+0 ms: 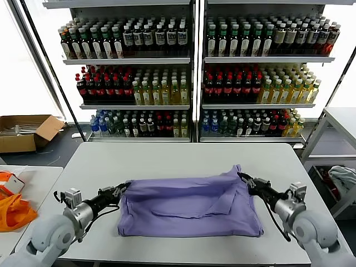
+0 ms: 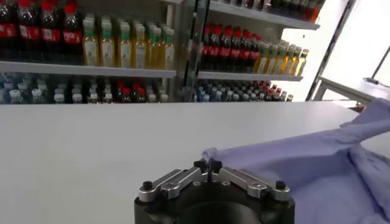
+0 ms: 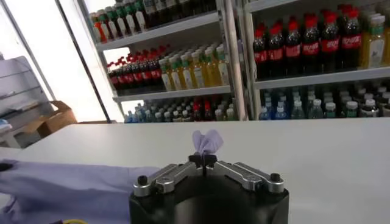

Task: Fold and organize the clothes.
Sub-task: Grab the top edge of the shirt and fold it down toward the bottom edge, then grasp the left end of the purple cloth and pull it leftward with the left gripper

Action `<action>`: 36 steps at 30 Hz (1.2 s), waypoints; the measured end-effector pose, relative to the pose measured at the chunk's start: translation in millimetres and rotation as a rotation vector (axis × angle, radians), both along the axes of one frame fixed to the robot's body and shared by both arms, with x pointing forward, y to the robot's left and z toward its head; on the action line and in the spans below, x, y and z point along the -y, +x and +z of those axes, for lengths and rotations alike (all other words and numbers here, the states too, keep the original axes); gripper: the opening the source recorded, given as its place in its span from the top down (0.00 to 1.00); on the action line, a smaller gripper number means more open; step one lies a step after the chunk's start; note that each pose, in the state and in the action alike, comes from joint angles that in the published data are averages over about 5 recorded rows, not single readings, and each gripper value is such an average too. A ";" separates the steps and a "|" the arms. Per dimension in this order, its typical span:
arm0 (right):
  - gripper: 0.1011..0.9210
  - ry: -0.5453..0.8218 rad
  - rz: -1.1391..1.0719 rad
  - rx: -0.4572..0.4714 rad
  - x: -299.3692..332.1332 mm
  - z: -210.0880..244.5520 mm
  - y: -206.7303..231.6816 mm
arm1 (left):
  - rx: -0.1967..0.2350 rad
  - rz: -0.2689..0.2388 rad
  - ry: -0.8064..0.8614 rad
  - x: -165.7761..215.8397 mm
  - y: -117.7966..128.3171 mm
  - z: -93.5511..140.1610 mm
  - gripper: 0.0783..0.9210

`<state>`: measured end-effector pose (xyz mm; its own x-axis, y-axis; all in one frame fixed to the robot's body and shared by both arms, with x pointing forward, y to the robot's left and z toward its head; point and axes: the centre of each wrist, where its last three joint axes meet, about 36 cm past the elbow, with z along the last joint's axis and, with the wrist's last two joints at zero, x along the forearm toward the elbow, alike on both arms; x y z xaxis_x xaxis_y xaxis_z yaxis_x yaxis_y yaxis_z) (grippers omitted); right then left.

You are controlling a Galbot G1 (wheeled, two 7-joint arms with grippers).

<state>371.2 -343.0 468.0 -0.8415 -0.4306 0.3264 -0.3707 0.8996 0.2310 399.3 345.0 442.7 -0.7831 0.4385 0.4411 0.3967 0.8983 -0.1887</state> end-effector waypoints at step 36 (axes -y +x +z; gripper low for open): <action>0.16 -0.104 -0.214 0.263 57.9 -26.1 -37.2 | 0.036 0.130 0.114 10.9 -65.1 -6.8 0.28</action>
<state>334.0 -400.8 441.9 -0.9700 -0.2114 0.1196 -0.2061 0.9770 0.0557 334.2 334.1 435.8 -0.8459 0.2813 0.4532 0.2807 0.9572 -0.0703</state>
